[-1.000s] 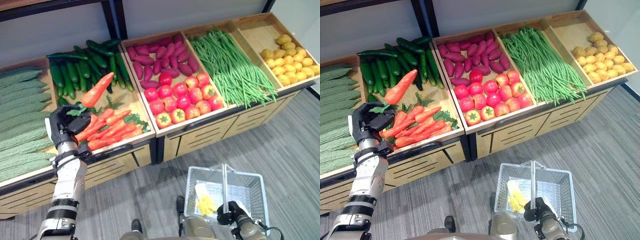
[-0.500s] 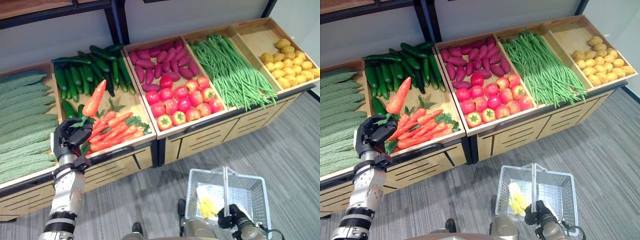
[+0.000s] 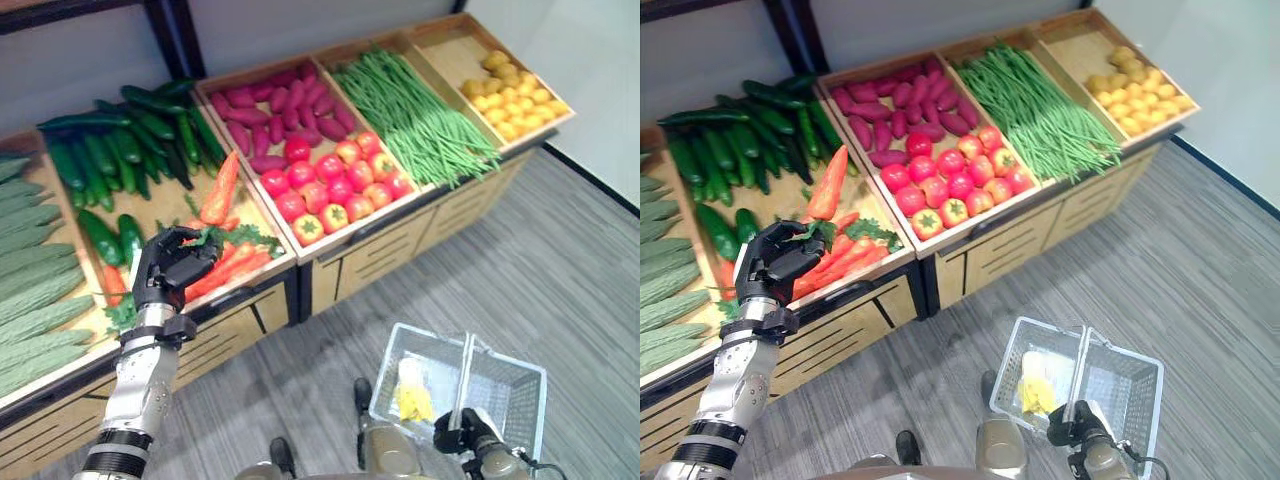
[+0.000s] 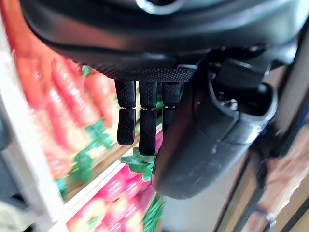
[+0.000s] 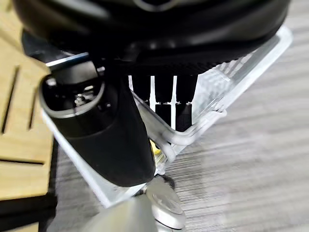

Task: Get the vegetables into the basket

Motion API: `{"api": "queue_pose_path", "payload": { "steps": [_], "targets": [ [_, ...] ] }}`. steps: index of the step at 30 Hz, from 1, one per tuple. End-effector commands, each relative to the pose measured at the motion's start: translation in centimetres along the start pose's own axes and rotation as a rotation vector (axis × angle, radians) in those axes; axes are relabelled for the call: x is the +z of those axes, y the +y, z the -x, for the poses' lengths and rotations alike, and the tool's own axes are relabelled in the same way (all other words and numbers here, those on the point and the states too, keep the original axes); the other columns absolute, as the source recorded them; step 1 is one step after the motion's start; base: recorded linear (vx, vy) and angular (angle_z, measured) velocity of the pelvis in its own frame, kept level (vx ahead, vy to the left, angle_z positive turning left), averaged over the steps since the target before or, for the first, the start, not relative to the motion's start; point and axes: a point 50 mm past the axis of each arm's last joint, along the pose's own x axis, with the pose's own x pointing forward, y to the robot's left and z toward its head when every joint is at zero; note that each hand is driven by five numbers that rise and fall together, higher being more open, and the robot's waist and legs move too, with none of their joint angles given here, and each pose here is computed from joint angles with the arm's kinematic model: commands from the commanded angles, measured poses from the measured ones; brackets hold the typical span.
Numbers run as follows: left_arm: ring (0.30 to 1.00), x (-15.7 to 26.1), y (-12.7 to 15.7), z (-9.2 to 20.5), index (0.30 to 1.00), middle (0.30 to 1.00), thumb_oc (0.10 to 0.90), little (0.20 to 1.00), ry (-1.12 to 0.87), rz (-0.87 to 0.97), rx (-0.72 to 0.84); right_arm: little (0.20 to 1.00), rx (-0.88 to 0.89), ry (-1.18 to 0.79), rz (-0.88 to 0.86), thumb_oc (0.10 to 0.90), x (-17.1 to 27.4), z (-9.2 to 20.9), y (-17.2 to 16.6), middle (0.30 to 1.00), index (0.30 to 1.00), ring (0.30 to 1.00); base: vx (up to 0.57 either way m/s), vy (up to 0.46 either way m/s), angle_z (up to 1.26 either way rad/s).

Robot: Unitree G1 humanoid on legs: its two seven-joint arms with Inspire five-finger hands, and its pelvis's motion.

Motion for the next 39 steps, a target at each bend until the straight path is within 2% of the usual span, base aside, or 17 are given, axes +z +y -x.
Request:
{"api": "queue_pose_path", "payload": {
  "steps": [1,13,20,26,31,39],
  "targets": [
    [0.3,6.8,-0.9,-2.1,0.3,0.3,0.4,0.3,-0.317,-0.027,-0.071,0.3,0.001,0.066,0.16,0.4,-2.5,0.5,-1.3,0.3,0.3,0.3,-0.11,0.027,-0.41],
    [0.3,6.8,-1.5,-1.9,0.3,0.3,0.4,0.3,-0.322,-0.009,-0.109,0.3,-0.025,0.066,0.135,0.4,-3.0,0.7,-2.1,0.3,0.3,0.3,-0.01,-0.118,-0.21],
    [0.3,6.7,-3.1,-2.1,0.3,0.3,0.4,0.3,-0.323,0.031,-0.16,0.3,-0.109,0.116,0.088,0.4,-4.7,1.3,-4.4,0.3,0.3,0.3,-0.02,-0.222,-0.01],
    [0.3,6.4,-2.7,-1.5,0.3,0.3,0.4,0.3,-0.326,0.048,-0.119,0.3,-0.146,0.132,0.121,0.4,-4.4,1.0,-6.1,0.3,0.3,0.3,0.01,-0.078,-0.36],
    [0.3,6.3,-1.4,-0.4,0.3,0.3,0.4,0.3,-0.338,0.033,-0.073,0.3,-0.132,0.132,0.156,0.4,-4.1,0.9,-6.4,0.3,0.3,0.3,0.05,0.061,-0.88],
    [0.3,7.2,-2.3,0.0,0.3,0.3,0.4,0.3,-0.367,0.001,-0.174,0.3,-0.097,0.104,0.158,0.4,-3.0,0.5,-5.3,0.3,0.3,0.3,0.02,0.303,-0.75]
  ]
}}
